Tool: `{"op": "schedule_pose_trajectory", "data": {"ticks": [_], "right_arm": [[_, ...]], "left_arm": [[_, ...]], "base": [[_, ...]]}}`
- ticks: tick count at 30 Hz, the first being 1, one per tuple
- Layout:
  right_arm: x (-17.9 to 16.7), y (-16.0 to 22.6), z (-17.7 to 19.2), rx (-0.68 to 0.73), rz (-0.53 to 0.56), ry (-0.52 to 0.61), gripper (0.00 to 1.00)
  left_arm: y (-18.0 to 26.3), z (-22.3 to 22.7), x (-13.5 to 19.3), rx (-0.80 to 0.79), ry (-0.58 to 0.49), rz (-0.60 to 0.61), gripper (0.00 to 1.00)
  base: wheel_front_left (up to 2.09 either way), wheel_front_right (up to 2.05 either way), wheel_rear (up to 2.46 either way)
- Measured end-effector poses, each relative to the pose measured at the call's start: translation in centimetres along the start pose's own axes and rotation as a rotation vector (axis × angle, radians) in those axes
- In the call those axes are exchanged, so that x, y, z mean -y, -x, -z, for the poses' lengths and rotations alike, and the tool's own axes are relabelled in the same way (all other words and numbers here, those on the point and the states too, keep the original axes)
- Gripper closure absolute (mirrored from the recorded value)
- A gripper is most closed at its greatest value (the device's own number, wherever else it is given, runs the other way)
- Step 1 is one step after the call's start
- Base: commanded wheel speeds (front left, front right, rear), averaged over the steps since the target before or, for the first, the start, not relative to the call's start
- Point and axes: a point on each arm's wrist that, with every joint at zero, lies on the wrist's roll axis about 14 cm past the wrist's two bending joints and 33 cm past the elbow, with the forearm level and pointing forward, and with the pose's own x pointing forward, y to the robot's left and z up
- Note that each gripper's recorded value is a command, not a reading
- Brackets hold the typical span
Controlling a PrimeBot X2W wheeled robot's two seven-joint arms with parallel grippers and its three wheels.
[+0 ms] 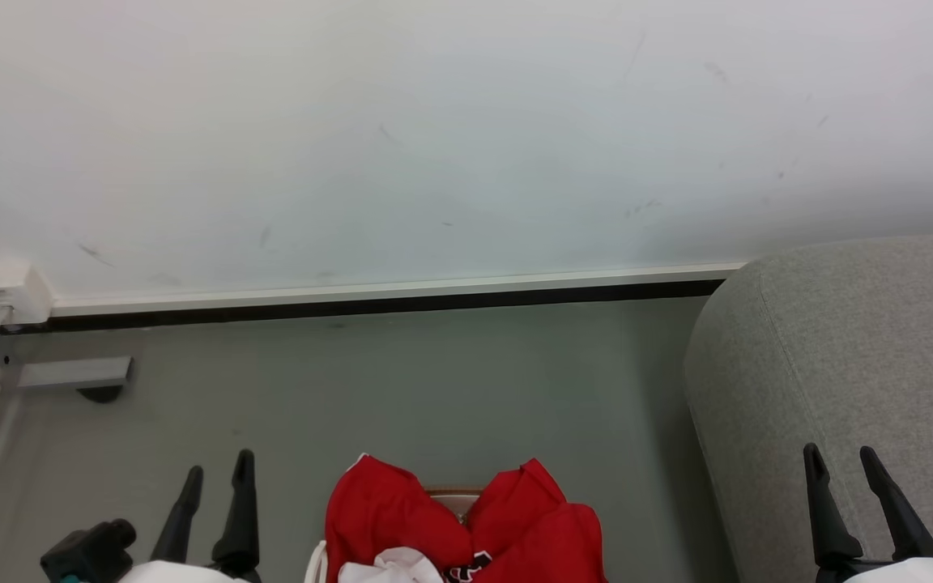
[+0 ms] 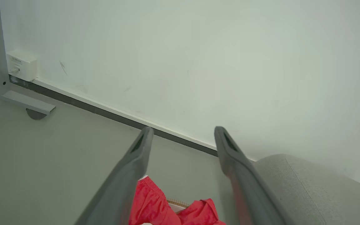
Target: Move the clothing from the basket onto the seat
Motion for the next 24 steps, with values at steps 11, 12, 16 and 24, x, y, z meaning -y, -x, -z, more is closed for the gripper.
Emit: {"op": "schedule_pose_trajectory", "data": {"ticks": [11,12,16,24], "right_arm": [[-0.43,0.07,-0.01,0.007,-0.026,0.089,0.0],[-0.45,0.08,0.01,0.007,-0.027,0.097,0.0],[-0.37,0.15,-0.12,0.015,-0.027,0.118,0.0],[0.15,0.25,-0.35,0.032,-0.009,0.127,0.0]], "left_arm": [[0.04,-0.04,0.23,-0.001,-0.162,0.027,0.0],[0.1,-0.01,0.25,0.0,-0.171,0.029,0.0],[0.17,-0.05,0.14,0.003,-0.209,0.032,0.0],[0.38,0.17,0.02,0.003,-0.264,0.039,0.0]], "base": [[0.0,0.0,0.0],[0.0,0.0,0.0],[0.0,0.0,0.0],[0.0,0.0,0.0]]}}
